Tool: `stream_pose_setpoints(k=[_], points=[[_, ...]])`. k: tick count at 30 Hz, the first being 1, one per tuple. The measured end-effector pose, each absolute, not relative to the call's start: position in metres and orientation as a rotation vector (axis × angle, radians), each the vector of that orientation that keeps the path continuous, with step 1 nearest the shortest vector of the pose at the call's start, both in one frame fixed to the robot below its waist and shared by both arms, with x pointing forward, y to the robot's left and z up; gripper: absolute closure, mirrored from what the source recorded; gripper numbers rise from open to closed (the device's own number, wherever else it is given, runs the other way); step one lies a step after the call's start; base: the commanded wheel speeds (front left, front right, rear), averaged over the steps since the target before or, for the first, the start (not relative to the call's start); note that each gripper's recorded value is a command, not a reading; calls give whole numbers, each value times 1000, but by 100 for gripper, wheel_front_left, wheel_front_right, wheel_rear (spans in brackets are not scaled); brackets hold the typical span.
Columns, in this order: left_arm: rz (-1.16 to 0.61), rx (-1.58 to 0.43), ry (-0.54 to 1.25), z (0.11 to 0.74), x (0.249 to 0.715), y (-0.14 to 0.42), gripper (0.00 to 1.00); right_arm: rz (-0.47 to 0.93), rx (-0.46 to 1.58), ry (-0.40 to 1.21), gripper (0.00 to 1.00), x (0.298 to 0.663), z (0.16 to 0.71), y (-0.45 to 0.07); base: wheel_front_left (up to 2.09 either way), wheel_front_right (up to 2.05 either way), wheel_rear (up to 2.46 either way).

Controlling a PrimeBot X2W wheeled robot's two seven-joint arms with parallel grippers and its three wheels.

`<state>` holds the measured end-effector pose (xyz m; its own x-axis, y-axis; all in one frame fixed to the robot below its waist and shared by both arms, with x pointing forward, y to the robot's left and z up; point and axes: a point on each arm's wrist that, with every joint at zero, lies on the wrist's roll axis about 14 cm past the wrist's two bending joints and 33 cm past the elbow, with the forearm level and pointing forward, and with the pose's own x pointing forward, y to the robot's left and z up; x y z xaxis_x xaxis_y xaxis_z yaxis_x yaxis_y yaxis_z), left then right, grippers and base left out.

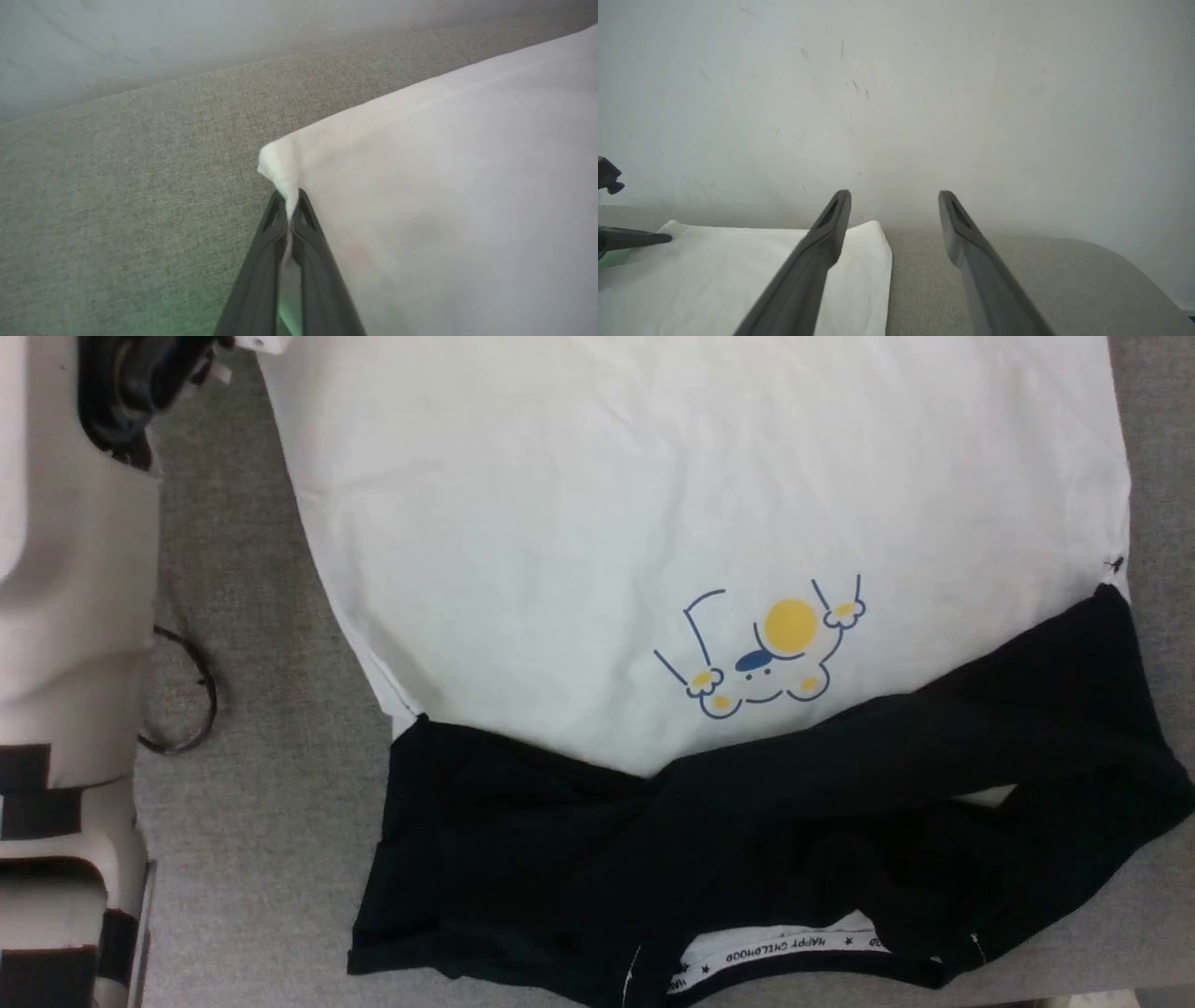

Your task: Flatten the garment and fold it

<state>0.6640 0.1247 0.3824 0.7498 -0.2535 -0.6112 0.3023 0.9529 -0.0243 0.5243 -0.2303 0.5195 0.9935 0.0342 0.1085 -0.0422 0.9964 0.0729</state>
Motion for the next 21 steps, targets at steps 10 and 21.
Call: stream_pose_setpoints(k=[10,21], points=[[-323,45,627,390,654,119,100,131,6,-69,0,635,602,-234,0,0,0],[-342,40,610,385,655,112,100,81,-10,517,0,699,461,-203,0,0,0]])
